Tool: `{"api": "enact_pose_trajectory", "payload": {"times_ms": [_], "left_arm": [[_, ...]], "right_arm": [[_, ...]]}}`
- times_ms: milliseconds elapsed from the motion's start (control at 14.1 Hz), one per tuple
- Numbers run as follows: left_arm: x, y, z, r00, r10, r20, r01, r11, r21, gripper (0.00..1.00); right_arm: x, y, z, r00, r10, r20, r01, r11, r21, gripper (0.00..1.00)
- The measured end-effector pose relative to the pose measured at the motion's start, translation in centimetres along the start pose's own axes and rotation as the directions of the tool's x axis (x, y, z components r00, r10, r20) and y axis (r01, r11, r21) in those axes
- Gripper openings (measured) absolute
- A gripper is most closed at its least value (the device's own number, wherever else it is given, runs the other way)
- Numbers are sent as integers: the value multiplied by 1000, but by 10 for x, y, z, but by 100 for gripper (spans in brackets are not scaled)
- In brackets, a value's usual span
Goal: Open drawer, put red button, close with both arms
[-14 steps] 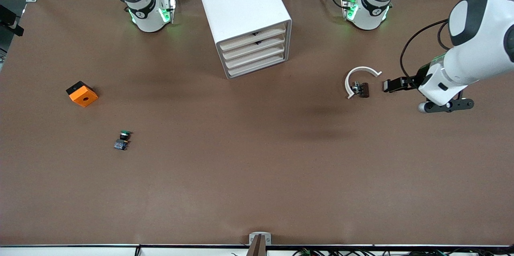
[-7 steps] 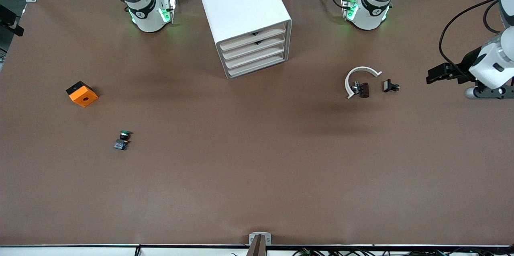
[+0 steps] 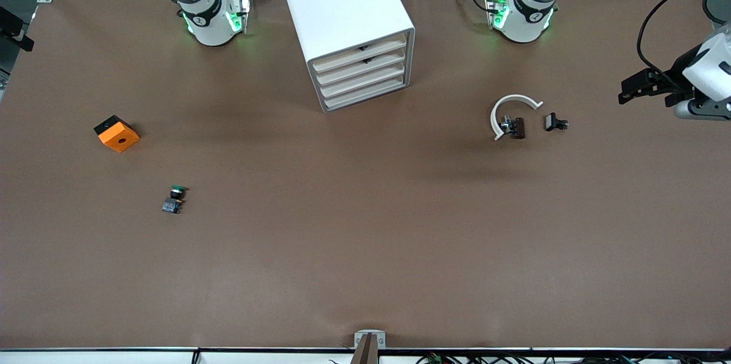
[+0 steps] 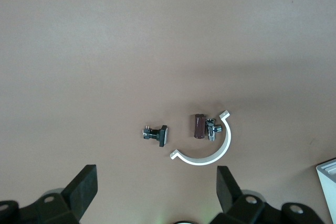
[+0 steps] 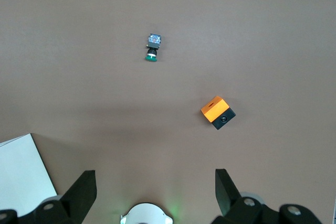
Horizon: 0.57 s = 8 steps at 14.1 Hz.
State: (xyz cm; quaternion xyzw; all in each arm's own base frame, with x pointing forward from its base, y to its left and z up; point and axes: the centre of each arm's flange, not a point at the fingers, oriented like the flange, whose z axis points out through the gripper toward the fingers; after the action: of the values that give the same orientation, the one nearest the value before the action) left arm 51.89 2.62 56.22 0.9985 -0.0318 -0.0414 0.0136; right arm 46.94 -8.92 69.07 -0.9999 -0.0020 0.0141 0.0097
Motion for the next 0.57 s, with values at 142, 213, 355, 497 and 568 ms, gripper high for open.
{"api": "enact_pose_trajectory", "payload": {"times_ms": [142, 213, 355, 497, 568], "left_arm": [[-6, -1, -7, 1000, -3, -14, 3, 1000, 0, 100], [-7, 2, -11, 1000, -2, -22, 2, 1000, 2, 100], [-7, 8, -17, 999, -2, -37, 2, 1000, 5, 100], [-7, 12, -28, 998, 2, -58, -1, 1000, 8, 100], [-7, 14, -35, 998, 1, -70, 0, 1000, 9, 100]], "right_arm": [[0, 0, 0, 1000, 0, 0, 0, 1000, 0, 100], [0, 0, 0, 1000, 0, 0, 0, 1000, 0, 100], [0, 0, 0, 1000, 0, 0, 0, 1000, 0, 100], [0, 0, 0, 1000, 0, 0, 0, 1000, 0, 100], [0, 0, 0, 1000, 0, 0, 0, 1000, 0, 100]]}}
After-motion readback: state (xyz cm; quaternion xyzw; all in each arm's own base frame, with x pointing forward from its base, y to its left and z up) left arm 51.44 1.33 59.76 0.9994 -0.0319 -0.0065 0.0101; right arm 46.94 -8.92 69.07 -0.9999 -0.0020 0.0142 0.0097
